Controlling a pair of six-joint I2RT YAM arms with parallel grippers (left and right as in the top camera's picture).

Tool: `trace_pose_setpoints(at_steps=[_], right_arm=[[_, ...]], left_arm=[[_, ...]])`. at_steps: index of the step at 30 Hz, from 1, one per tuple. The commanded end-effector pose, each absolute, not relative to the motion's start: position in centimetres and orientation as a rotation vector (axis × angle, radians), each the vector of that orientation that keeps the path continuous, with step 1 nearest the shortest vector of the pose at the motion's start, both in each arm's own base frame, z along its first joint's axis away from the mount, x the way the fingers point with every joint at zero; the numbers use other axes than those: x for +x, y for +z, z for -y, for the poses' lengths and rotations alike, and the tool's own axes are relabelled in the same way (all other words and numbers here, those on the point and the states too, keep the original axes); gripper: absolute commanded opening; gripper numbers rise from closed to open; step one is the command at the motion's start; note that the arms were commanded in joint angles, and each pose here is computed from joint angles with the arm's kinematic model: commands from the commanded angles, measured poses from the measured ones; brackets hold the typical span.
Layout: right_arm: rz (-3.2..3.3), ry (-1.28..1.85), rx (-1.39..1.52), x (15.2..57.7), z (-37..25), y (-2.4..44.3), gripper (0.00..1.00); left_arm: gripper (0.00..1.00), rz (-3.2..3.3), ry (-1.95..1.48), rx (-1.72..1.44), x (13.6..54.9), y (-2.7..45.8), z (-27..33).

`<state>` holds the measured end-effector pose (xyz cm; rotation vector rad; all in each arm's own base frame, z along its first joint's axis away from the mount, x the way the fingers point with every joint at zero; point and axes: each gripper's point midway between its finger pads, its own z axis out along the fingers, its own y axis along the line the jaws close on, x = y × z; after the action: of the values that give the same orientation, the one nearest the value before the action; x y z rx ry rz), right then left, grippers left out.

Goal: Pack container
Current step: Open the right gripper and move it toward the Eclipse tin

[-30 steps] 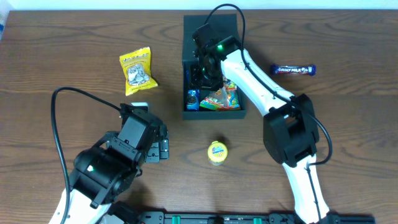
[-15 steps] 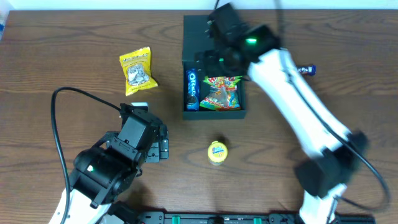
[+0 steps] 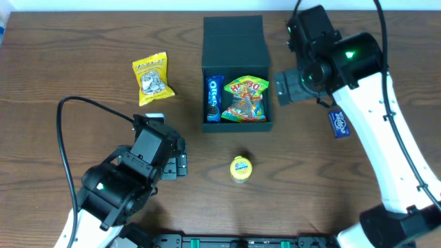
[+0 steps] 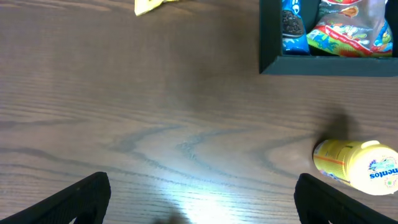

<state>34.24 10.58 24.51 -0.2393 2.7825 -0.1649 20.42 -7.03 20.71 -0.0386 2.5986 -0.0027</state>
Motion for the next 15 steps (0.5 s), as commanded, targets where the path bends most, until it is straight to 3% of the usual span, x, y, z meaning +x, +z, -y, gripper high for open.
trace_pose_setpoints(at_steps=[1,15], right_arm=[[-2.779,-0.228,-0.195,33.2,-8.4,23.7,0.99],[-2.924,-0.232,-0.019,28.6,-3.5,16.6,0.99]], left_arm=[[0.95,-2.592,0.018,-0.058,20.5,20.7,6.6],[0.95,-2.592,0.018,-0.058,20.5,20.7,6.6]])
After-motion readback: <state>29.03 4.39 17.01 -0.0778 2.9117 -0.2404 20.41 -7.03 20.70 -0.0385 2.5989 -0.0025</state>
